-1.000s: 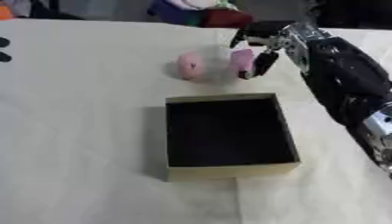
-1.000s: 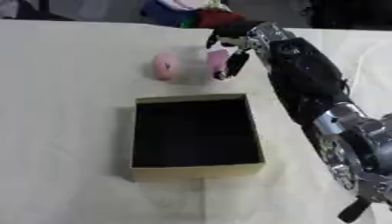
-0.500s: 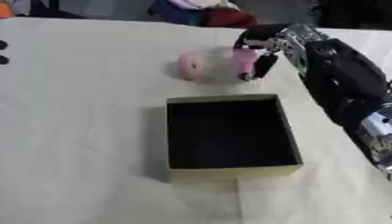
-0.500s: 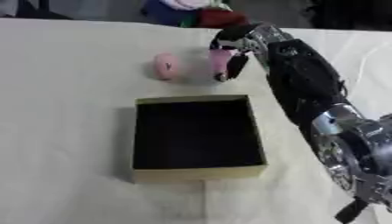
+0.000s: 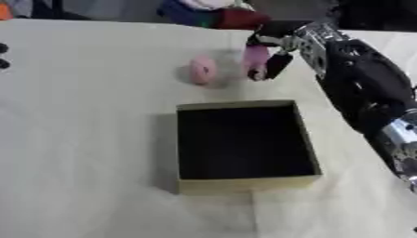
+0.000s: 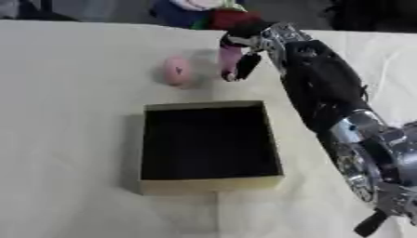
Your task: Pick up objects on the table and place them in the box.
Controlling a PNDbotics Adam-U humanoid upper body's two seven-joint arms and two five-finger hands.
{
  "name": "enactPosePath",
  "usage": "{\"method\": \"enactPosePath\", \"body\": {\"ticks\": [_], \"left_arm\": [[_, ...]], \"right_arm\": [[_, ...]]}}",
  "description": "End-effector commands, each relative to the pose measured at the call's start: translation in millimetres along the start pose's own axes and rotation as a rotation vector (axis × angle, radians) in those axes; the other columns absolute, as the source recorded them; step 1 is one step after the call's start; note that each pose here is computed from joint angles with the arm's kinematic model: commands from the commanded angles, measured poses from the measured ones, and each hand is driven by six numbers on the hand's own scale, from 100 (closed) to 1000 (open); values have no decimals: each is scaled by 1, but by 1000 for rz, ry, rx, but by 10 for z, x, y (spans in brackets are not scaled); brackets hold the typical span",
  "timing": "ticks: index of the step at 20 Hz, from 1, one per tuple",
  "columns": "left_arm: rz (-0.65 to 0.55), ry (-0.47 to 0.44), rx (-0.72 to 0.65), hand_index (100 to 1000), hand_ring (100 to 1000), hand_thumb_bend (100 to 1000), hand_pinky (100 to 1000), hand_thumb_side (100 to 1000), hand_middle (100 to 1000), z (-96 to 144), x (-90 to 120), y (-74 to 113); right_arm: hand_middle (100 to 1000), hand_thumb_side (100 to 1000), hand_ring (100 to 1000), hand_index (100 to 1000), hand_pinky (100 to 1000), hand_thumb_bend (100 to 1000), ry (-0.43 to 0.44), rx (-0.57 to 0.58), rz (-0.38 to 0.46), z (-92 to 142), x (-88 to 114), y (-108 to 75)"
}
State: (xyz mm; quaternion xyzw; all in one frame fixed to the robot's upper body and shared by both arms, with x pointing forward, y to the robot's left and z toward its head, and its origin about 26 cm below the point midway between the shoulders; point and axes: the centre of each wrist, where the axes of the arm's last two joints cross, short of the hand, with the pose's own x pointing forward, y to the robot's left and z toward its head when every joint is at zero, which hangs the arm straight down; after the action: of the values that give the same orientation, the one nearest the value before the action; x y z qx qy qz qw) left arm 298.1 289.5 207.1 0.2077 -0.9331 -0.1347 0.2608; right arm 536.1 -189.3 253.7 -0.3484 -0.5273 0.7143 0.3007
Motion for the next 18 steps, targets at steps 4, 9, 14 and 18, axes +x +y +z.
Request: {"method": "enactPosePath", "body": {"ticks": [4, 9, 14, 18], "left_arm": [[-29, -31, -8, 763, 621, 100, 538, 720, 703, -67, 42, 79], [-39, -28, -9, 763, 621, 100, 538, 720, 704, -62, 37, 96], [-52, -23, -10, 763, 622, 100, 537, 718, 704, -54, 31, 116], [-57, -20, -12, 763, 622, 100, 538, 718, 704, -47, 28, 123]], "right_arm": [[571, 337, 781, 676, 791, 100, -23, -100, 47, 151, -114, -448], [574, 335, 783, 678, 789, 100, -77, -129, 115, 314, -207, -690], [578, 343, 789, 681, 785, 100, -152, -124, 193, 434, -248, -801], [578, 351, 788, 677, 777, 100, -231, -162, 261, 477, -186, -853]]}}
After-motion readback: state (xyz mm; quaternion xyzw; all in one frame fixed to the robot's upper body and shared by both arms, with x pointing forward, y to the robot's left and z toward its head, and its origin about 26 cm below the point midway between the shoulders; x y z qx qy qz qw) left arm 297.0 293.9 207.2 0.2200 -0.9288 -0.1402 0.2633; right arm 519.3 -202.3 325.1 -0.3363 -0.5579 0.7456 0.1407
